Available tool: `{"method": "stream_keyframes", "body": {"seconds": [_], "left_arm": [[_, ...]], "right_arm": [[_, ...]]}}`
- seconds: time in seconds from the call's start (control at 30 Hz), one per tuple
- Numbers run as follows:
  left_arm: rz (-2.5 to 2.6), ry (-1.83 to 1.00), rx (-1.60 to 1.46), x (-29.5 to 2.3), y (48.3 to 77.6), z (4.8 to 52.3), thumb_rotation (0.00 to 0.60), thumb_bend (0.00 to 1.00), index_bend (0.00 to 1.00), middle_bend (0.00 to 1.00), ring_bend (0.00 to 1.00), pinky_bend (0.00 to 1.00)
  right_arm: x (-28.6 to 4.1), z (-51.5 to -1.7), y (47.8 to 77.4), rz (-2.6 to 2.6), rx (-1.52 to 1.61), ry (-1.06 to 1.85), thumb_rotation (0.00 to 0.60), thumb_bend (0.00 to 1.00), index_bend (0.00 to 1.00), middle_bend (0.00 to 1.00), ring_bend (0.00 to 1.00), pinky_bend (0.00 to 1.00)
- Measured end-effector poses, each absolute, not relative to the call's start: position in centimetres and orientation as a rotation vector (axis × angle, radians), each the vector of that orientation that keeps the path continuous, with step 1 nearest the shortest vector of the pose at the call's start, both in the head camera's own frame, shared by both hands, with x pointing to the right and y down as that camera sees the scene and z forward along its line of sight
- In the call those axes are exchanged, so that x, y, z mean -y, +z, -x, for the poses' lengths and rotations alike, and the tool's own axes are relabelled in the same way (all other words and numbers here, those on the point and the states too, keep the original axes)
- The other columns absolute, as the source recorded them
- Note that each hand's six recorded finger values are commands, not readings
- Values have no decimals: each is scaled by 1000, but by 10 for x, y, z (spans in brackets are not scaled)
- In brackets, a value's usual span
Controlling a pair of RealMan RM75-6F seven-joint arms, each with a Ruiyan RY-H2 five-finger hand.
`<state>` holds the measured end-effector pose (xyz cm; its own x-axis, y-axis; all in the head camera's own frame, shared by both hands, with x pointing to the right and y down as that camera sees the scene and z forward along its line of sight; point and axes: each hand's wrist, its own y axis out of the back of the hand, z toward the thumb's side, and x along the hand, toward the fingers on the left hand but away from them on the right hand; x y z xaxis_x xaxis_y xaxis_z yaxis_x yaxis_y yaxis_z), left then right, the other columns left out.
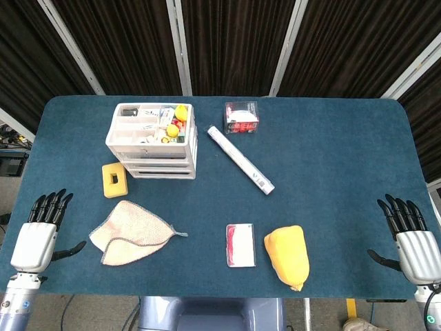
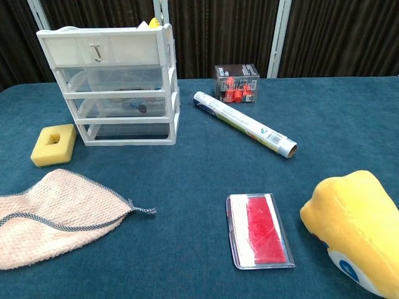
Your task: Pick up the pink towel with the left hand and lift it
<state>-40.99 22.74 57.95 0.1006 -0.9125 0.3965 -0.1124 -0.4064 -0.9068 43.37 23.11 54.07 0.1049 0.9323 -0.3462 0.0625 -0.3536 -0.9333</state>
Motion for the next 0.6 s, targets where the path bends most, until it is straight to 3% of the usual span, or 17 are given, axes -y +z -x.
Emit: {"method": "stream_keyframes", "body": {"seconds": [0.6], "left_arm": [[1654, -1396, -994, -228, 582, 411, 535, 0, 0, 0, 0, 0]], "right_arm": [[-231, -433, 542, 1575, 1004, 1367, 600, 11, 23, 0, 0, 0]]}}
